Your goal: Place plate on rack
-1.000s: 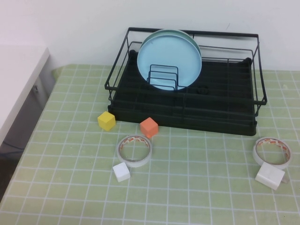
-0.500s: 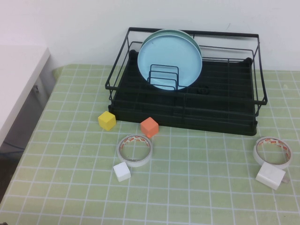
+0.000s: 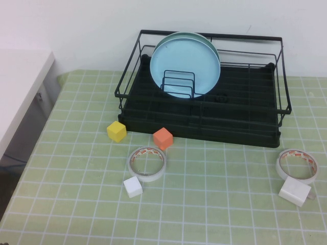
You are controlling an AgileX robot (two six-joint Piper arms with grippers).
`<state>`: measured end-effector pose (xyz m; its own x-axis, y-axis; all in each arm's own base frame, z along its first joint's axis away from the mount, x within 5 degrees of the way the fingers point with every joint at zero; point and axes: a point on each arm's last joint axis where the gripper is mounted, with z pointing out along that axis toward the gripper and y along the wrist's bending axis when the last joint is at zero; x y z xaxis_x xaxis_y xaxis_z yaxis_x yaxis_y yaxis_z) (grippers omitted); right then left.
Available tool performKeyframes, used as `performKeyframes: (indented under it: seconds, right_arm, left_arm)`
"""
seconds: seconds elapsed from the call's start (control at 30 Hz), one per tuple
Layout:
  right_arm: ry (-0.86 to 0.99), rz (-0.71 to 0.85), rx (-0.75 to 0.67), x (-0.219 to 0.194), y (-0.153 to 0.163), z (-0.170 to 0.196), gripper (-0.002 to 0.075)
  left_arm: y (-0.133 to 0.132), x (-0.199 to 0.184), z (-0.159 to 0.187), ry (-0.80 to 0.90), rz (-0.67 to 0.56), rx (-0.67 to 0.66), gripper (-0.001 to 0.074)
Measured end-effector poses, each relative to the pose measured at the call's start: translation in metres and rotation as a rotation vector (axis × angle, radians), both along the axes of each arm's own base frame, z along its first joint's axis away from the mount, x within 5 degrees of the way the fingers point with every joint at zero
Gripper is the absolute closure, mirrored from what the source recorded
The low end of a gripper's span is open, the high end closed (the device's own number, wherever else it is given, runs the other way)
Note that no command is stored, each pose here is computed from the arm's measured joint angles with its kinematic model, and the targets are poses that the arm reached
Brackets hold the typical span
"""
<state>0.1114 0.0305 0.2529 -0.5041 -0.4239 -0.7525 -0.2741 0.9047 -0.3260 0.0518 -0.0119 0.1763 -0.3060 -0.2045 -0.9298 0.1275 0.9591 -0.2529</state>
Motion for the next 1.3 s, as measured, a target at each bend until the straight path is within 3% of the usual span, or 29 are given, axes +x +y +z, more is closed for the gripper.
performKeyframes:
  seconds: [0.33, 1.3]
  right_arm:
    - [0.000, 0.000, 0.000, 0.0000, 0.0000, 0.0000, 0.0728]
    - [-0.016, 0.000, 0.011, -0.0021, -0.0015, 0.0021, 0.0728]
  left_arm:
    - [0.0001, 0.0000, -0.0002, -0.015, -0.022, 0.079, 0.0736]
    - [0.0001, -0.0001, 0.0002, -0.016, -0.024, 0.089, 0.0736]
